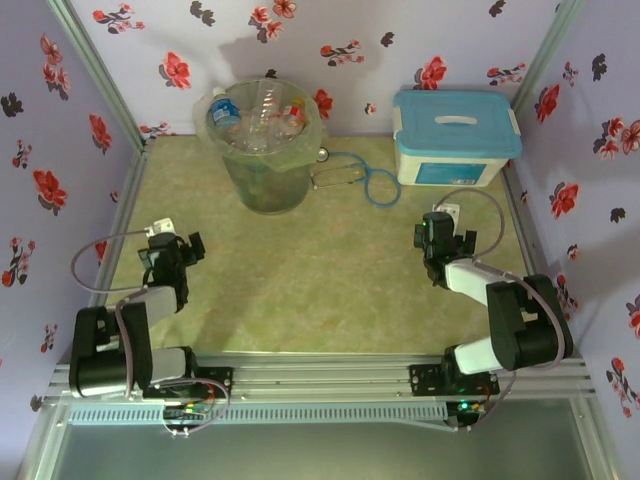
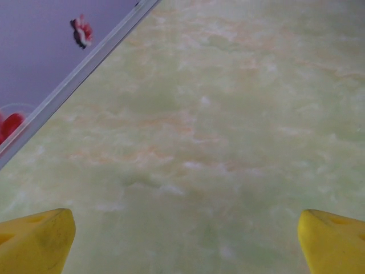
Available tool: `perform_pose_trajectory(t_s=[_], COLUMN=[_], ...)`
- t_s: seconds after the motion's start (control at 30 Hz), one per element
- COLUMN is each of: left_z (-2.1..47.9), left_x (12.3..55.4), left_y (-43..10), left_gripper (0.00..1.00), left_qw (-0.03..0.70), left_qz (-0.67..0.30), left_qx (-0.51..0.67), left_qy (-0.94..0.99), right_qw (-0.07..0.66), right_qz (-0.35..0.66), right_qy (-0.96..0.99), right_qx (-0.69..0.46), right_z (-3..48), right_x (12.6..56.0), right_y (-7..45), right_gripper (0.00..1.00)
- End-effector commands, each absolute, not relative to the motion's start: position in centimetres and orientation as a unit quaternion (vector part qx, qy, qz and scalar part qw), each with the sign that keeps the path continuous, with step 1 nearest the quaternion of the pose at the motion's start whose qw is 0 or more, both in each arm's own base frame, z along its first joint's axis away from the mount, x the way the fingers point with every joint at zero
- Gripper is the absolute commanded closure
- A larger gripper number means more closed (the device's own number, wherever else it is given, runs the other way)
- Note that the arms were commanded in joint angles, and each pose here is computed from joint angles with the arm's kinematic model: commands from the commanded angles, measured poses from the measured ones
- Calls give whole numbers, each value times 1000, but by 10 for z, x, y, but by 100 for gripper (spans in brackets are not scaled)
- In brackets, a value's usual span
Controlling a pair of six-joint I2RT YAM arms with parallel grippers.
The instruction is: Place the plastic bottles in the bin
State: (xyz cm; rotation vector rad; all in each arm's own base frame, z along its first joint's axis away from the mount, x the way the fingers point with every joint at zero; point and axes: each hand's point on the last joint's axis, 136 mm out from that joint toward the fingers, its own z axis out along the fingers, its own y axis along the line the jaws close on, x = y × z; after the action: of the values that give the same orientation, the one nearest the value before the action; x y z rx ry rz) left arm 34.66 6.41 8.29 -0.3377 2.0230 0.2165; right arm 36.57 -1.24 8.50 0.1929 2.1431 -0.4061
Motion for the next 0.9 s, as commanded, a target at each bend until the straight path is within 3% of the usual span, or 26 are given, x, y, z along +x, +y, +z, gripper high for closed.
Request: perform_pose_trajectory(t_s=[0.0, 0.2, 0.5, 0.87], left_z=[116, 111, 95, 96], left_x=[379, 390, 396, 394], left_y=[60, 47, 25, 31], left_gripper=[0, 0, 0, 0], left_qw=[584, 572, 573, 580], left_qz=[50, 31, 43, 54], left_qx=[-131, -97, -45, -60], left_qy=[800, 814, 817, 811], right_qw=[521, 568, 570, 571], right_qz=[-166, -171, -79, -81], right_qy=[833, 801, 807, 807], right_qx=[86, 79, 133, 128], right_z=[108, 109, 86, 89], right_x=[381, 391, 388, 387], right_y=[-15, -16, -41, -38], right_gripper=[1, 1, 1, 1])
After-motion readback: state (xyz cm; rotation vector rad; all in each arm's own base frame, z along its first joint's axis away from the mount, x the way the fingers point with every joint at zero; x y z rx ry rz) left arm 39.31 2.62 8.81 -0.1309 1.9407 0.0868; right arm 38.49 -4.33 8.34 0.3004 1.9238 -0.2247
